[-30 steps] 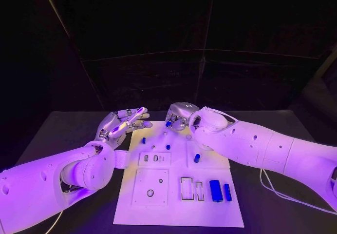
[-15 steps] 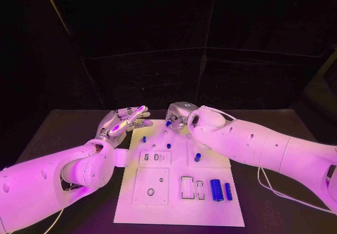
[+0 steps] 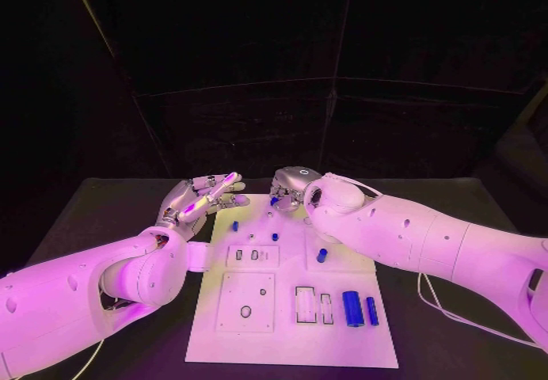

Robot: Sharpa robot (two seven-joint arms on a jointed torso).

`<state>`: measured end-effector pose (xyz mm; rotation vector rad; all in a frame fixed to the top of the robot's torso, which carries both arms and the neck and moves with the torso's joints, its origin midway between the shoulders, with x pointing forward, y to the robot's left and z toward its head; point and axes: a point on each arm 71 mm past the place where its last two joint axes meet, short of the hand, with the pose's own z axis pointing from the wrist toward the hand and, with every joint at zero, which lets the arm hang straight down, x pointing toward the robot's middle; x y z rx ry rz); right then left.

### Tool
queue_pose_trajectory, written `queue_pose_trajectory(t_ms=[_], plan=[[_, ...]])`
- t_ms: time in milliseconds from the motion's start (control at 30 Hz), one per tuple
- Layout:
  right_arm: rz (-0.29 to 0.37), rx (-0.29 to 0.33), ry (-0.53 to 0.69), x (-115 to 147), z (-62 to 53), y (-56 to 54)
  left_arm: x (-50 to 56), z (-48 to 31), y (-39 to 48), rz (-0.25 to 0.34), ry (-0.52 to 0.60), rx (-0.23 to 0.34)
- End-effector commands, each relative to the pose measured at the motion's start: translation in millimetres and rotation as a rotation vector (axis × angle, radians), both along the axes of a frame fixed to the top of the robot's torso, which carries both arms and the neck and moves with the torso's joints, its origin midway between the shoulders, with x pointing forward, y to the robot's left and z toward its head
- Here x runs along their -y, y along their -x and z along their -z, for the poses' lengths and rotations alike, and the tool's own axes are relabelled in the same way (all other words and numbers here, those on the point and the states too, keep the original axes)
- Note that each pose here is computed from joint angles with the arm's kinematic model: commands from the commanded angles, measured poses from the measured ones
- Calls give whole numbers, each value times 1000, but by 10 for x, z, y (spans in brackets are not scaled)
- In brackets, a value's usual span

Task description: Assemble the parts on the task board

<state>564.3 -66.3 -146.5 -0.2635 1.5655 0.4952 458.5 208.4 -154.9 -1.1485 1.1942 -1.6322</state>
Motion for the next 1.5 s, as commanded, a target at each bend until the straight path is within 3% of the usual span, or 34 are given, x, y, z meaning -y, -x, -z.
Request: queue_pose_trajectory(t_ms=[33,467,767,967,1167,1500], plan=[[4,17,1,-2,-27,-10,13,-20,4,13,2,11],[-8,82,-66,86,-117,75,-37,-18,-10,5,-2,9],[4,103,-141,413,-209,234,-91,-26,-14,-4,-6,10],[94,-7,-202,856,-203,334,-117,-28,-19,-5,-6,12],[193,-128,-186,1250,-124,332,-118,-23,-34,-3,-5,13],[238,-197,-130,1438,-29,236,-91,-13,-54,6,-1,12]])
